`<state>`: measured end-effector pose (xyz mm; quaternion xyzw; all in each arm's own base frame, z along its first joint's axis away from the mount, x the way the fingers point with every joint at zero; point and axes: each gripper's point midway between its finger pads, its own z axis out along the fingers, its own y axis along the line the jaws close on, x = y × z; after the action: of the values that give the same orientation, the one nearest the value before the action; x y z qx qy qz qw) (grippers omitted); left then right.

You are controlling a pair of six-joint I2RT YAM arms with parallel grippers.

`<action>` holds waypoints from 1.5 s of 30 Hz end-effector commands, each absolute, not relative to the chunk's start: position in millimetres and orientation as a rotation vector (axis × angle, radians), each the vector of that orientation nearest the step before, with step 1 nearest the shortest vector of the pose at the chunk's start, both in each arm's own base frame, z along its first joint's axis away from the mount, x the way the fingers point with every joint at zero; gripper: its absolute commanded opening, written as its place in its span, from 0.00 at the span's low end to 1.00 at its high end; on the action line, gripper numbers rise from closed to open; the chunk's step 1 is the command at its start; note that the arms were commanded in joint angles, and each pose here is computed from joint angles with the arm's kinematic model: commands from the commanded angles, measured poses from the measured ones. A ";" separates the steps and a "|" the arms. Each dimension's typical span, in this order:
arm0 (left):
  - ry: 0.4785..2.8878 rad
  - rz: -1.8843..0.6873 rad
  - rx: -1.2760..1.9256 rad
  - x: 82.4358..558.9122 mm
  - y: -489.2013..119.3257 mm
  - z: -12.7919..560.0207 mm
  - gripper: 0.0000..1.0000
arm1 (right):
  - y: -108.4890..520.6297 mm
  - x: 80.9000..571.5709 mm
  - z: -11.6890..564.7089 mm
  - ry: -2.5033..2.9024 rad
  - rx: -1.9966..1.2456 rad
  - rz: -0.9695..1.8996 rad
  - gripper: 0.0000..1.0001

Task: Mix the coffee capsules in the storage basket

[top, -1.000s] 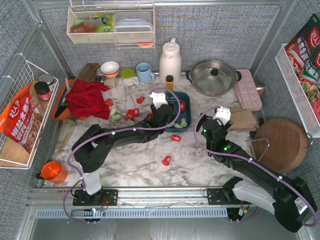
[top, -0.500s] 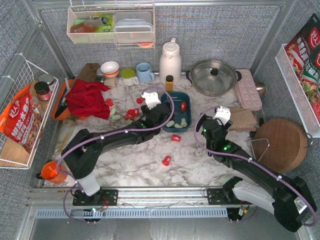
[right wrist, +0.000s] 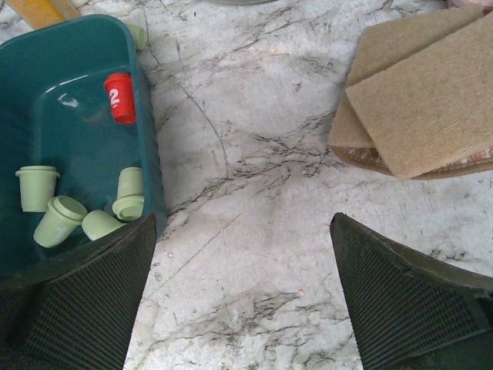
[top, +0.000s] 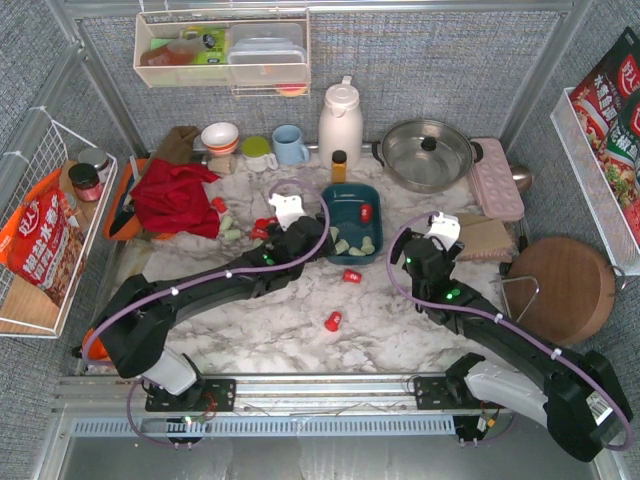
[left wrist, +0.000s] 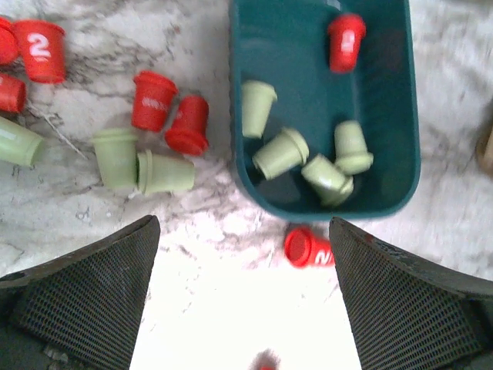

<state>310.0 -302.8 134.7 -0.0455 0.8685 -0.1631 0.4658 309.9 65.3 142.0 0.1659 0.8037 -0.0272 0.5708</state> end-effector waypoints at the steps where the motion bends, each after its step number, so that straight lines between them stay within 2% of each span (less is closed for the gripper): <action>1: 2.323 -0.379 0.169 275.5 -305.5 114.9 0.99 | 68.7 314.1 146.2 1.867 0.406 -0.038 0.99; 6: 2.509 -0.321 0.347 246.7 -303.5 88.3 0.99 | 68.6 314.2 144.4 1.872 0.407 -0.040 0.99; 10: 2.591 -0.356 0.496 225.7 -319.6 71.6 0.87 | 67.9 314.2 144.5 1.871 0.406 -0.046 0.99; 18: 2.626 -0.471 0.723 187.3 -363.9 56.1 0.76 | 66.7 314.6 142.8 1.874 0.408 -0.052 0.99; 20: 2.656 -0.451 0.743 182.3 -364.4 48.2 0.72 | 66.7 314.6 143.1 1.873 0.408 -0.053 0.99; 26: 2.698 -0.354 0.754 176.0 -352.4 40.1 0.69 | 66.0 314.3 143.5 1.871 0.412 -0.052 0.99; 36: 2.748 -0.338 0.803 153.8 -354.7 25.0 0.63 | 65.3 314.5 141.5 1.876 0.413 -0.058 0.99; 42: 2.761 -0.270 0.806 150.5 -345.4 17.6 0.54 | 65.4 315.5 139.5 1.881 0.414 -0.061 0.99; 45: 2.746 -0.216 0.783 154.5 -336.1 18.3 0.41 | 65.5 315.5 137.8 1.885 0.413 -0.063 0.99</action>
<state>151.0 -347.4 16.8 0.2783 0.9468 -0.0978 0.1283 311.4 63.6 132.3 0.1666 0.8110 -0.0351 0.5597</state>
